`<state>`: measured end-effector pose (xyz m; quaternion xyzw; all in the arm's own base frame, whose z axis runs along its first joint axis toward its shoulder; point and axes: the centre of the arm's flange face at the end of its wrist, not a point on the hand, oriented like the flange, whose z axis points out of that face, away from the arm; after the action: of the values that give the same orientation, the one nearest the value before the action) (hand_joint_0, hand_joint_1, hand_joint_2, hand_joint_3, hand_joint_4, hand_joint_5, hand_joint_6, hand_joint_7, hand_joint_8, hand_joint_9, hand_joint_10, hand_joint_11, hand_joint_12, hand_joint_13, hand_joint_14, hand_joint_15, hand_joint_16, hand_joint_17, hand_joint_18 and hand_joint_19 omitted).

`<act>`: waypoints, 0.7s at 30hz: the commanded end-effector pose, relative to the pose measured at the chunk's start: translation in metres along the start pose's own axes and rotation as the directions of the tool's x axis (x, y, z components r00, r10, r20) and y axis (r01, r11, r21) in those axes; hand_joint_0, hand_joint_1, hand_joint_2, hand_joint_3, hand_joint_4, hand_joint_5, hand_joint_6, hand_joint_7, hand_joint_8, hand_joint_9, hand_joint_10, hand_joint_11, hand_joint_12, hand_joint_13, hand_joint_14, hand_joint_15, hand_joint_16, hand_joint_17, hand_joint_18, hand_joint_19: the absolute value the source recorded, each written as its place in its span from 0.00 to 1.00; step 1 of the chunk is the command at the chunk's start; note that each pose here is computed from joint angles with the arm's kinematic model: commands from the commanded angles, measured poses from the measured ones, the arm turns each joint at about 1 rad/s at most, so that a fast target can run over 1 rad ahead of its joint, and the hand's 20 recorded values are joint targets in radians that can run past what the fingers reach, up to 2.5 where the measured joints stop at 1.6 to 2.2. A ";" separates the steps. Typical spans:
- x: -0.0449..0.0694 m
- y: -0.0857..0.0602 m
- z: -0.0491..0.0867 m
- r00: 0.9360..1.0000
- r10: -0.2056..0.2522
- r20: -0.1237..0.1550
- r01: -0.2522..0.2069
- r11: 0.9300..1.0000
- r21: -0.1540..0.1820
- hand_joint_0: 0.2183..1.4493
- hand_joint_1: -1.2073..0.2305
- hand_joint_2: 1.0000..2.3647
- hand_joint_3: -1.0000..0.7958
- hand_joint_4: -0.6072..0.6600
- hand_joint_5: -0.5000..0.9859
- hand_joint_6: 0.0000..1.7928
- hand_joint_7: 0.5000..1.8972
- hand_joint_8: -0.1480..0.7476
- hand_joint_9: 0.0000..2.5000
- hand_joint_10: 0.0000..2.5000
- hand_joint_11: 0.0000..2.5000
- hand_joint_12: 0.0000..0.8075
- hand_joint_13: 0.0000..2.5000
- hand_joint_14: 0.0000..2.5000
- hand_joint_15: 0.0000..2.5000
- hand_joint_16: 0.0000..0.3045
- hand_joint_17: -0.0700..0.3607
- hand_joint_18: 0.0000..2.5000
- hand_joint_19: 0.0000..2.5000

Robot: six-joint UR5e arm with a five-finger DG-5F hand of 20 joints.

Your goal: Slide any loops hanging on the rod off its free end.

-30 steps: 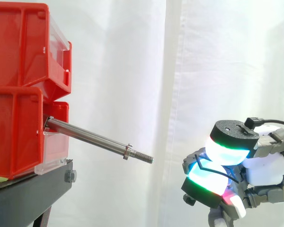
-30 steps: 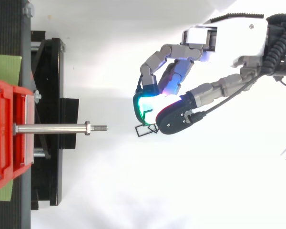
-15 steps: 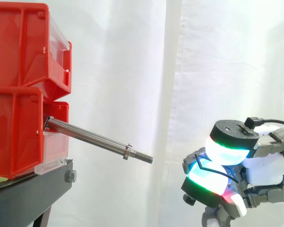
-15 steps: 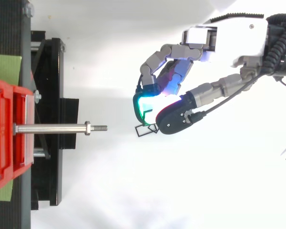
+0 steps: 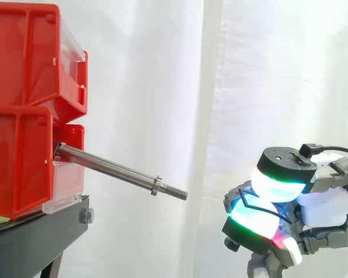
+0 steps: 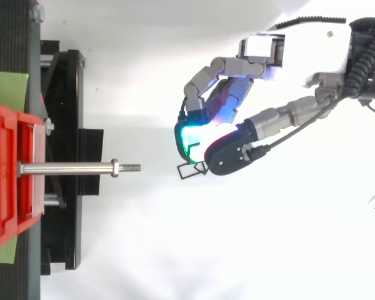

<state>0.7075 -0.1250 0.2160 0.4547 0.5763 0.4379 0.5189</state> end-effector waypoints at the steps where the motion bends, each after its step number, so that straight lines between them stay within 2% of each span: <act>1: 0.000 0.000 0.000 1.000 0.000 0.001 0.000 1.000 0.000 0.30 0.40 0.02 0.44 0.52 0.26 0.49 0.40 0.43 0.45 0.01 0.21 0.40 0.32 0.01 0.19 0.16 0.42 0.21 0.20; 21: -0.001 0.001 0.000 1.000 0.000 0.001 0.000 1.000 -0.001 0.30 0.40 0.02 0.44 0.52 0.26 0.49 0.40 0.43 0.45 0.01 0.21 0.40 0.32 0.01 0.19 0.16 0.41 0.22 0.20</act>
<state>0.7075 -0.1252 0.2159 0.4549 0.5764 0.4376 0.5190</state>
